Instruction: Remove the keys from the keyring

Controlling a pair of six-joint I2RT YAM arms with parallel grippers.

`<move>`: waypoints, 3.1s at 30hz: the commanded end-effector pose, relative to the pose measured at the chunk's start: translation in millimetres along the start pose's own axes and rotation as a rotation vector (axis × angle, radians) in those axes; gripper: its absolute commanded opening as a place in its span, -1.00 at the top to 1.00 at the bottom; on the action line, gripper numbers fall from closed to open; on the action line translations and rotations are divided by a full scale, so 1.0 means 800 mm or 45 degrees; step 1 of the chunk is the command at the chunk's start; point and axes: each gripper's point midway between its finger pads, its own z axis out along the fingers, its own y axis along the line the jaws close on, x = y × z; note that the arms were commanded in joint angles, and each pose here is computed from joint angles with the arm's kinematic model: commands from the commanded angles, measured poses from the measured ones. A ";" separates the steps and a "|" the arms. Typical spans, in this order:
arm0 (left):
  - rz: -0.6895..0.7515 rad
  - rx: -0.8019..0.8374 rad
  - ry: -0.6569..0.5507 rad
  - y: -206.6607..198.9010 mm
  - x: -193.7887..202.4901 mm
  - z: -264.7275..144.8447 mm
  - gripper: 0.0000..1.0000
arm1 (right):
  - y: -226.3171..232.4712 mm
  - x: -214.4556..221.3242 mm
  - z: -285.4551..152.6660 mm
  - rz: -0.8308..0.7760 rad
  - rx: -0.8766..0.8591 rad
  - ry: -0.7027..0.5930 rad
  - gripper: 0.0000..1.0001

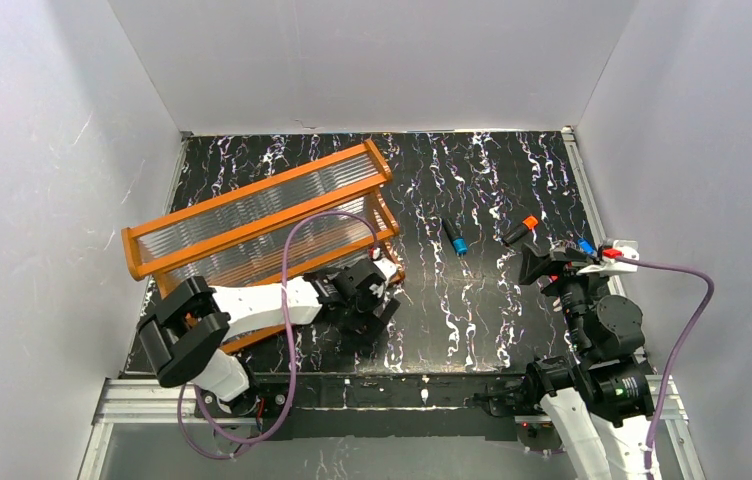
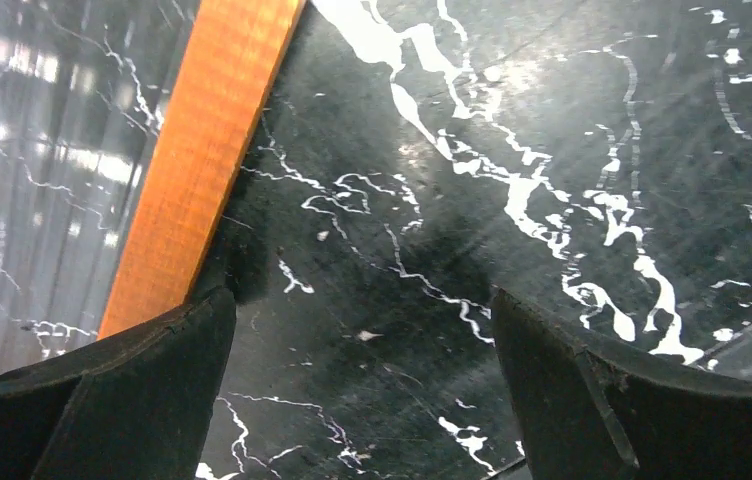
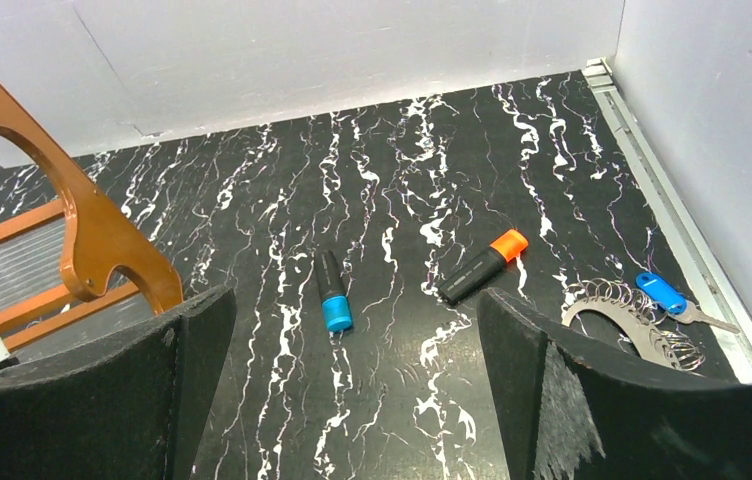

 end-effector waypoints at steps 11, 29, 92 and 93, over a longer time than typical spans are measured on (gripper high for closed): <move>-0.164 -0.353 0.258 0.149 0.020 0.027 -0.97 | 0.000 -0.022 -0.006 0.005 0.000 -0.091 -0.97; -0.291 -0.584 0.441 0.335 0.022 0.062 -0.97 | -0.002 -0.020 -0.005 0.002 0.015 -0.076 -0.97; -0.321 -0.391 -0.595 0.217 -0.171 -0.159 -0.97 | -0.075 0.146 0.095 -0.028 0.623 0.976 -0.97; -0.308 -0.395 -0.593 0.214 -0.171 -0.158 -0.97 | -0.082 0.152 0.099 -0.019 0.637 0.998 -0.96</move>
